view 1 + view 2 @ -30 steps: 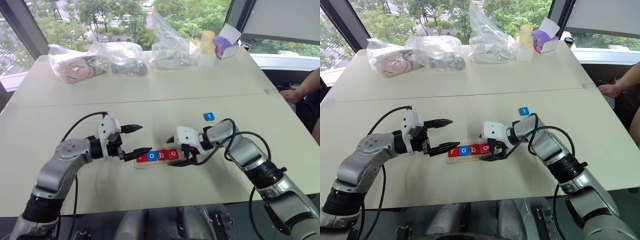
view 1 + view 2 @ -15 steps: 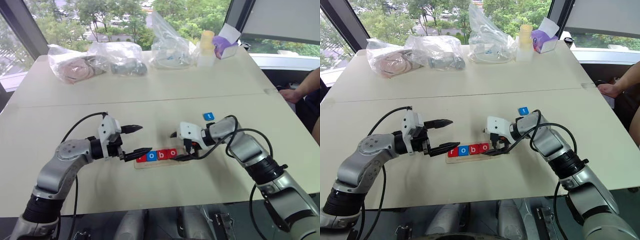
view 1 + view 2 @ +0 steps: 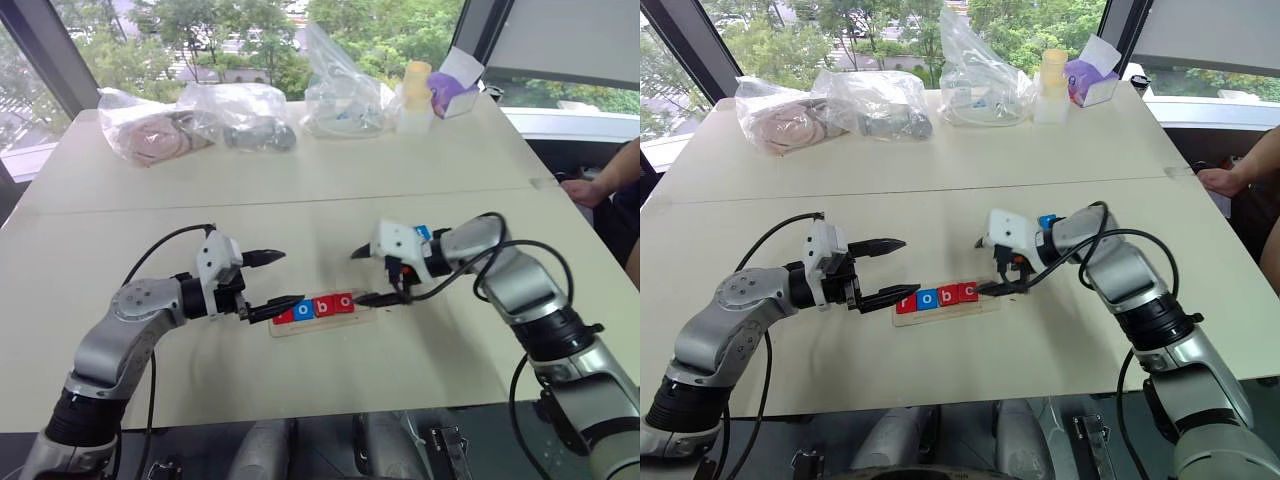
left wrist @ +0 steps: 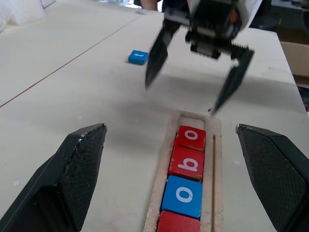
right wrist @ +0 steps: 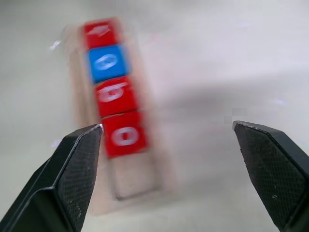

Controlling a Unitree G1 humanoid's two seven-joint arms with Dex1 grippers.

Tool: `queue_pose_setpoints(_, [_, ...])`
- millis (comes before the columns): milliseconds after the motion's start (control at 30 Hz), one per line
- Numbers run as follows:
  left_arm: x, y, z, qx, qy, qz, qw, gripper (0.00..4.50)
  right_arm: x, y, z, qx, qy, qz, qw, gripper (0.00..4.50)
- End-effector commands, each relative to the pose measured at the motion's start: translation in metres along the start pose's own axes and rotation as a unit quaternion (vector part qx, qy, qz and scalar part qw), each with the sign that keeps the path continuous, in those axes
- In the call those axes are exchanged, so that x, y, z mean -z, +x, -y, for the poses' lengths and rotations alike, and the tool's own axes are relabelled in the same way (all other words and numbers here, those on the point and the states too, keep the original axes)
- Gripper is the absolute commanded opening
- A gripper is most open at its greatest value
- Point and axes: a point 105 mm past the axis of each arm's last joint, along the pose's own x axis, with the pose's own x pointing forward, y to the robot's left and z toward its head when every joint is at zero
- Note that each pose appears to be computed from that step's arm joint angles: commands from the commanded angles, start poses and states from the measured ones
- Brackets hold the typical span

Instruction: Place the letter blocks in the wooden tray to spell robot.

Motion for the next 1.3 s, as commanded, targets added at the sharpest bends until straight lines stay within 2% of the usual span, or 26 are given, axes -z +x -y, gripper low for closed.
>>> queue_pose_setpoints(33, [-0.010, 0.000, 0.001, 0.000, 0.020, 0.015, 1.000, 4.50, -0.001, -0.019, 0.031, 0.118, 0.024, 0.005, 0.993, 4.46])
queue_pose_setpoints(133, [-0.009, 0.001, 0.002, 0.003, 0.018, 0.016, 1.000, 4.50, 0.019, -0.031, 0.062, 0.250, 0.082, -0.023, 0.964, 4.46])
queue_pose_setpoints(267, [-0.009, 0.004, 0.002, 0.010, 0.017, 0.017, 1.000, 4.50, 0.037, -0.034, 0.076, 0.338, 0.167, -0.045, 0.925, 4.46])
queue_pose_setpoints(400, [-0.010, 0.005, 0.002, 0.015, 0.018, 0.019, 1.000, 4.50, 0.054, -0.037, 0.084, 0.393, 0.213, -0.070, 0.892, 4.46])
queue_pose_setpoints(567, [-0.012, 0.005, 0.004, 0.025, 0.019, 0.020, 0.999, 4.50, 0.080, -0.039, 0.089, 0.438, 0.284, -0.099, 0.847, 4.46])
queue_pose_setpoints(800, [-0.014, 0.005, 0.004, 0.027, 0.020, 0.023, 0.999, 4.50, 0.092, -0.024, 0.079, 0.410, 0.329, -0.110, 0.843, 4.46])
queue_pose_setpoints(867, [-0.014, 0.005, 0.005, 0.026, 0.020, 0.023, 0.999, 4.50, 0.091, -0.022, 0.078, 0.409, 0.334, -0.107, 0.842, 3.93])
queue_pose_setpoints(933, [-0.014, 0.005, 0.004, 0.025, 0.020, 0.024, 0.999, 4.50, 0.090, -0.020, 0.077, 0.408, 0.335, -0.106, 0.843, 3.20])
queue_pose_setpoints(1067, [-0.014, 0.006, 0.004, 0.024, 0.020, 0.024, 0.999, 4.50, 0.088, -0.017, 0.069, 0.397, 0.345, -0.108, 0.844, 1.16])
queue_pose_setpoints(1200, [-0.013, 0.008, 0.004, 0.024, 0.018, 0.025, 0.999, 4.50, 0.091, -0.025, 0.053, 0.401, 0.361, -0.130, 0.832, 1.17])
queue_pose_setpoints(1300, [-0.012, 0.010, 0.004, 0.025, 0.015, 0.027, 0.999, 4.50, 0.091, -0.034, 0.015, 0.385, 0.389, -0.145, 0.824, 1.17])
